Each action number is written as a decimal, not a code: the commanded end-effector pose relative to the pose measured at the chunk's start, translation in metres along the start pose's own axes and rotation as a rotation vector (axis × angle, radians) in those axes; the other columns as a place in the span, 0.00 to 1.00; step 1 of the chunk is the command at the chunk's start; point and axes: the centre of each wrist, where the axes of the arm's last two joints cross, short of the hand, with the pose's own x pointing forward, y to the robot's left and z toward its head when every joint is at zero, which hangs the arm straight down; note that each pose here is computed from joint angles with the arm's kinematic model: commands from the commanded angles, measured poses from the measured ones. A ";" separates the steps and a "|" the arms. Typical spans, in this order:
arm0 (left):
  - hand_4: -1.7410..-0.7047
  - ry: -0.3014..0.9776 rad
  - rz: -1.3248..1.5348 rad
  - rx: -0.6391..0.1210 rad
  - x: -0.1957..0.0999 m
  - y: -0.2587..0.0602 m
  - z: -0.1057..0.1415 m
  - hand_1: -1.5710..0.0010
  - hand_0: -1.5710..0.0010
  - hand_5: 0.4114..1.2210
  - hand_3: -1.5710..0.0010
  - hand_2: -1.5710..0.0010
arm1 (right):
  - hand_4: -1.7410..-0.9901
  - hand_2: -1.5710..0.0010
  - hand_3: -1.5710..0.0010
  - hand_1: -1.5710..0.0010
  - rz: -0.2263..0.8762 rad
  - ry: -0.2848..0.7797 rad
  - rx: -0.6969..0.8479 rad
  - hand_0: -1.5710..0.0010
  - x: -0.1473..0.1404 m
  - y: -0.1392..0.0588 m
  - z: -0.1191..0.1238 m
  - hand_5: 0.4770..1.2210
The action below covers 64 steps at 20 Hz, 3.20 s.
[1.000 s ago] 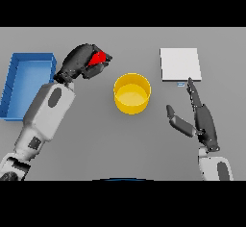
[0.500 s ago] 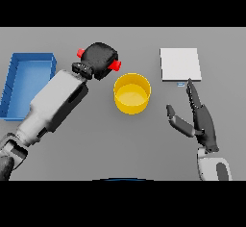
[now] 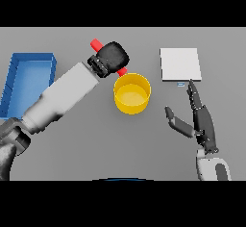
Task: Pick up the red beaker and tilt it to pour out 1 green nut into yellow bowl. Pick up the yellow bowl and place it on the metallic measuring scale.
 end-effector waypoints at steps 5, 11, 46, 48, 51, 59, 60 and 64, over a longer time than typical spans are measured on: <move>0.01 -0.043 -0.224 -0.027 0.007 0.018 -0.004 0.00 0.00 1.00 0.02 0.00 | 0.76 1.00 1.00 1.00 0.025 -0.003 -0.015 1.00 -0.001 0.001 -0.002 0.13; 0.00 -0.068 -0.462 -0.066 0.014 0.021 -0.010 0.00 0.00 1.00 0.00 0.00 | 0.81 1.00 1.00 1.00 -0.004 0.001 -0.016 1.00 -0.003 0.000 -0.005 0.12; 0.00 0.929 1.120 0.406 -0.251 -0.045 0.141 0.00 0.00 1.00 0.00 0.00 | 0.81 1.00 1.00 1.00 0.031 -0.052 0.061 1.00 0.000 0.004 -0.012 0.22; 0.00 1.003 1.221 0.407 -0.245 -0.069 0.144 0.00 0.00 1.00 0.00 0.00 | 0.81 1.00 1.00 1.00 0.028 -0.047 0.065 1.00 -0.002 0.002 -0.014 0.24; 0.00 1.025 1.317 0.414 -0.223 -0.112 0.145 0.00 0.00 1.00 0.00 0.00 | 0.81 1.00 1.00 1.00 0.010 -0.051 0.073 1.00 -0.005 0.003 -0.010 0.26; 0.00 1.074 1.464 0.403 -0.151 -0.171 0.157 0.00 0.00 0.79 0.00 0.00 | 0.76 1.00 1.00 1.00 0.031 -0.058 0.078 1.00 -0.005 0.001 -0.010 0.27; 0.00 1.084 1.476 0.404 -0.145 -0.171 0.157 0.00 0.00 0.71 0.00 0.00 | 0.77 1.00 1.00 1.00 0.031 -0.051 0.075 1.00 -0.006 0.003 -0.011 0.26; 0.36 1.028 1.482 0.353 -0.142 -0.163 0.172 0.14 0.07 0.45 0.16 0.19 | 0.78 1.00 1.00 1.00 0.024 -0.058 0.068 1.00 -0.006 -0.001 -0.009 0.26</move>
